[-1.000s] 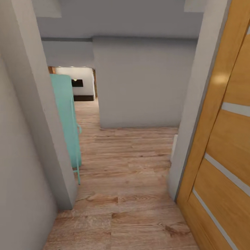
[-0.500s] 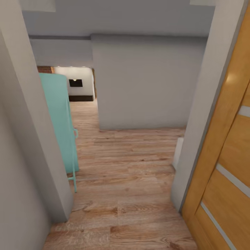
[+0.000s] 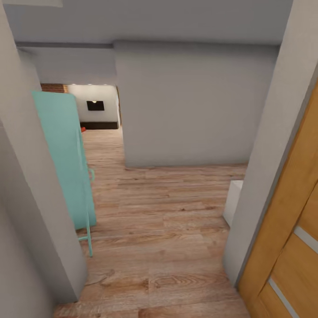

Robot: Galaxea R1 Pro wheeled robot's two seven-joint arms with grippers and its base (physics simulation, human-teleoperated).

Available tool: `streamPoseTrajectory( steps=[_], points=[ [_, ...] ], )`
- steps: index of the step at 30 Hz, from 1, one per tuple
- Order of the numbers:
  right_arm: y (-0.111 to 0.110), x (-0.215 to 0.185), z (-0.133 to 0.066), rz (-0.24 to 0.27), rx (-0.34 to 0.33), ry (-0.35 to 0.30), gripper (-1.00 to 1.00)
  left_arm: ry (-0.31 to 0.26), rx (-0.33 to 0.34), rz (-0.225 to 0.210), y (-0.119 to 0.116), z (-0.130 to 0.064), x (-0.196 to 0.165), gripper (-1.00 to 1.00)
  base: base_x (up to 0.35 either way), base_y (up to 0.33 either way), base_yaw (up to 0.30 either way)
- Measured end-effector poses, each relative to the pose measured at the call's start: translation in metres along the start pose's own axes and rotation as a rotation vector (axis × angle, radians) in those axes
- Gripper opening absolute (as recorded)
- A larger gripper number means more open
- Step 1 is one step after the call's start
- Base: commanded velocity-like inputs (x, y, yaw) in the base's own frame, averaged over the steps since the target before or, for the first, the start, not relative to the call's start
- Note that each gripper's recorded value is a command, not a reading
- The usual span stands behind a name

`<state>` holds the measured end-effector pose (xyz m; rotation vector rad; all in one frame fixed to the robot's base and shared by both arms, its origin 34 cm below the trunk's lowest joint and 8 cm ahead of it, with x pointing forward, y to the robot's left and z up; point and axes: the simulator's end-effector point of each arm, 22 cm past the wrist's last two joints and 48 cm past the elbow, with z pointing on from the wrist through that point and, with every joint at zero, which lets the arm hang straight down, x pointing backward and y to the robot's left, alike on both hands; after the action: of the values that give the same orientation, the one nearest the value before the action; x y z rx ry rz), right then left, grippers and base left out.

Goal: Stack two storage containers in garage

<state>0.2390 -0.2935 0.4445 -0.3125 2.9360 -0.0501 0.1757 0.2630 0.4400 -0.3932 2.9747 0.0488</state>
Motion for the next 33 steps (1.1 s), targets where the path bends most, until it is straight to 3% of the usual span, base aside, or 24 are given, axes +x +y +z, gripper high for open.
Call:
streamPoseTrajectory(
  steps=[33],
  points=[
    [-0.0012, 0.0002, 0.0000, -0.009, 0.004, 0.001, 1.00, 0.000, -0.001, -0.001, 0.0005, 0.0000, 0.0000, 1.00, 0.331, 0.000, 0.000]
  ],
)
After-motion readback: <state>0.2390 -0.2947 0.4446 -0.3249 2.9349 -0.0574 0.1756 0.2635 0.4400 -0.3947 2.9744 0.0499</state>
